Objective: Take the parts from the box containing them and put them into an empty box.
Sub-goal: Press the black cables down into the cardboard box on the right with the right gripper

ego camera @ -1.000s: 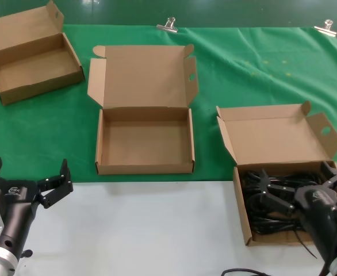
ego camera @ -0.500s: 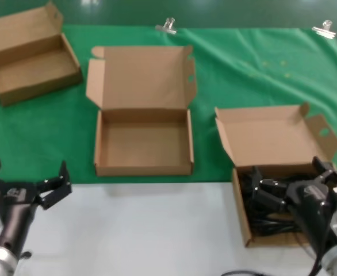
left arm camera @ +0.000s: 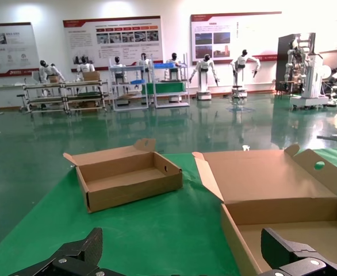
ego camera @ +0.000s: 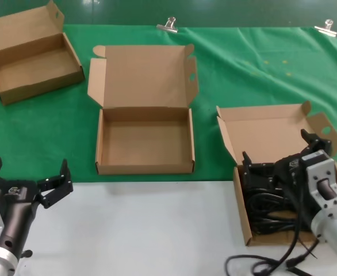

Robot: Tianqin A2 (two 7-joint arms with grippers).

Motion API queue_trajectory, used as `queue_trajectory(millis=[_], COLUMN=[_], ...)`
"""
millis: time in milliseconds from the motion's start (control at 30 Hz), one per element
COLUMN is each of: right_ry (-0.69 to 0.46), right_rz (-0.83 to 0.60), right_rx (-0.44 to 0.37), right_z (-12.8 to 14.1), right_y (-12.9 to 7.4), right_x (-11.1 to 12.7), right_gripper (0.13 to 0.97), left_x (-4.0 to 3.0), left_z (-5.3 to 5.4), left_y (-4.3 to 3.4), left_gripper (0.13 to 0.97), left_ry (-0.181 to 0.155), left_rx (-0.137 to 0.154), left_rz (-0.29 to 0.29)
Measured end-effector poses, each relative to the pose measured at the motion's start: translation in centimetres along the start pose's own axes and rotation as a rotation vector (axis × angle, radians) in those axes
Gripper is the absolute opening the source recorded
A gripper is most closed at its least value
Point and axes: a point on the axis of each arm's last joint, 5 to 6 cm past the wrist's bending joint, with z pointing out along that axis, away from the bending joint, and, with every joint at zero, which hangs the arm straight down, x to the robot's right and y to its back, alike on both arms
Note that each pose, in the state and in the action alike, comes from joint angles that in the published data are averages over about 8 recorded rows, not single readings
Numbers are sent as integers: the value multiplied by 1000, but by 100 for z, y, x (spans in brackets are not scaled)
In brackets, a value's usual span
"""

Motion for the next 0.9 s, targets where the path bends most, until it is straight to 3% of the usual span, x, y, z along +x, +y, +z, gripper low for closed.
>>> queue_trajectory(millis=[400,700,900], right_ry=[-39,-56,-92], right_rz=[-396,-704,-831], right_rx=[-230,-250,-240], right_z=[-308,-443,-535], right_y=[-126,-228,-254], right_x=[231,444,474], right_gripper=[966,966,966], left_x=[0,0,0], left_z=[0,0,0], left_y=[0,0,0], left_gripper=[966,966,966], left_ry=[0,0,0], left_rx=[0,0,0], left_rz=[0,0,0])
